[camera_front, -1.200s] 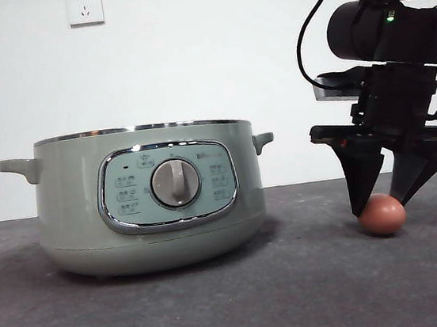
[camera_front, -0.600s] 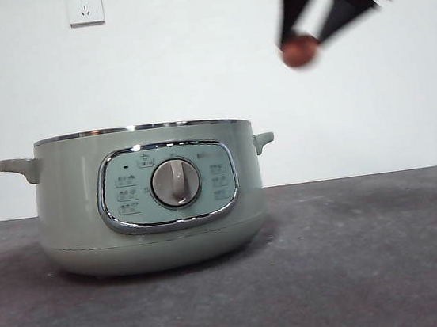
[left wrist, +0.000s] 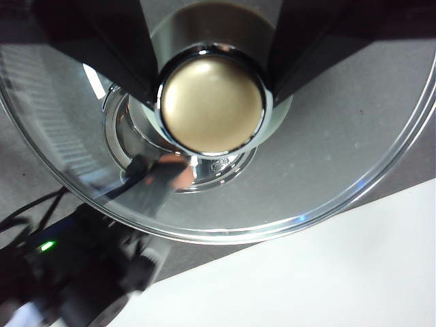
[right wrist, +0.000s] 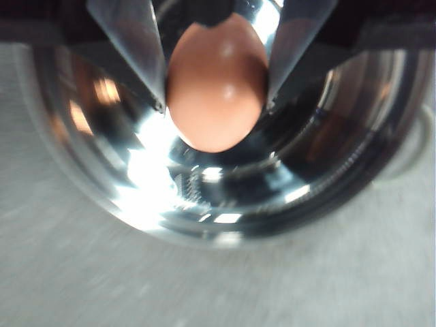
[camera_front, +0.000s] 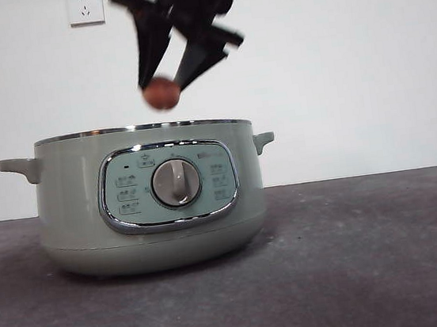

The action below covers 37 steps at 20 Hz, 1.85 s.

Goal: Pick up the egg,open the lid,put the egg in the pot,close the lid

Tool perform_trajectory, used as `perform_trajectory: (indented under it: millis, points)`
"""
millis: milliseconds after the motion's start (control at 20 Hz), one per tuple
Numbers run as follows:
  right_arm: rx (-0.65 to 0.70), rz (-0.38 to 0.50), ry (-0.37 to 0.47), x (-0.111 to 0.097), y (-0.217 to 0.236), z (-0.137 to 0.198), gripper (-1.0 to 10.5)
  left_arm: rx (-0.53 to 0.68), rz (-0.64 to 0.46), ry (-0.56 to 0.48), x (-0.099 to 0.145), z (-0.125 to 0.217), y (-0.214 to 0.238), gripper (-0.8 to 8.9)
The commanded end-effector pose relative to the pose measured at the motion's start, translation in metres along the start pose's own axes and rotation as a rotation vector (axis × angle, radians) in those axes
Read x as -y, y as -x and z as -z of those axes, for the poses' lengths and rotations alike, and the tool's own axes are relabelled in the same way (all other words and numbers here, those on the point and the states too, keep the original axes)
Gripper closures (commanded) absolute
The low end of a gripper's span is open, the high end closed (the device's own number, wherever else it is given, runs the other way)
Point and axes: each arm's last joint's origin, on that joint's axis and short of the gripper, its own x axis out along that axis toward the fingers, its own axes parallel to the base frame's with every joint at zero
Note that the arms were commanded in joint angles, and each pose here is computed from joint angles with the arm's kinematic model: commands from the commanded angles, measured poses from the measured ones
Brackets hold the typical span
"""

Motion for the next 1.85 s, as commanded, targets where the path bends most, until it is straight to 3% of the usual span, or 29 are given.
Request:
perform_trajectory:
  millis: [50, 400, 850, 900, 1000, 1100, 1300, 1600, 1850]
  points:
    - [-0.057, -0.009, 0.040, -0.006, -0.027, 0.004, 9.6, 0.071, -0.004, -0.003, 0.001, -0.005, 0.009, 8.20]
    - [-0.204, -0.008, 0.067, -0.008, -0.083, 0.030, 9.6, 0.057, -0.002, -0.001, 0.001, -0.003, 0.009, 8.20]
    - [-0.309, 0.010, 0.084, -0.007, -0.097, 0.045, 9.6, 0.045, -0.001, 0.000, 0.001, -0.002, 0.009, 8.20]
    - [-0.309, 0.010, 0.083, -0.007, -0.097, 0.045, 8.9, 0.045, 0.000, 0.001, 0.001, -0.002, 0.009, 8.20]
    - [-0.306, 0.011, 0.077, -0.007, -0.096, 0.044, 5.9, 0.045, 0.000, 0.001, 0.001, -0.002, 0.009, 8.20]
    - [-0.281, 0.007, 0.081, -0.009, -0.089, 0.039, 5.0, 0.045, 0.000, 0.000, 0.001, -0.002, 0.009, 8.21]
    - [-0.173, 0.011, 0.070, -0.013, -0.047, 0.017, 5.0, 0.045, 0.000, 0.000, 0.001, -0.002, 0.009, 8.20]
    - [0.116, 0.111, 0.068, -0.017, 0.101, -0.017, 5.1, 0.041, 0.022, -0.005, 0.001, -0.004, 0.004, 8.20]
    - [0.105, 0.137, 0.071, -0.015, 0.179, 0.001, 5.1, 0.022, 0.070, -0.026, 0.002, -0.012, -0.024, 8.20]
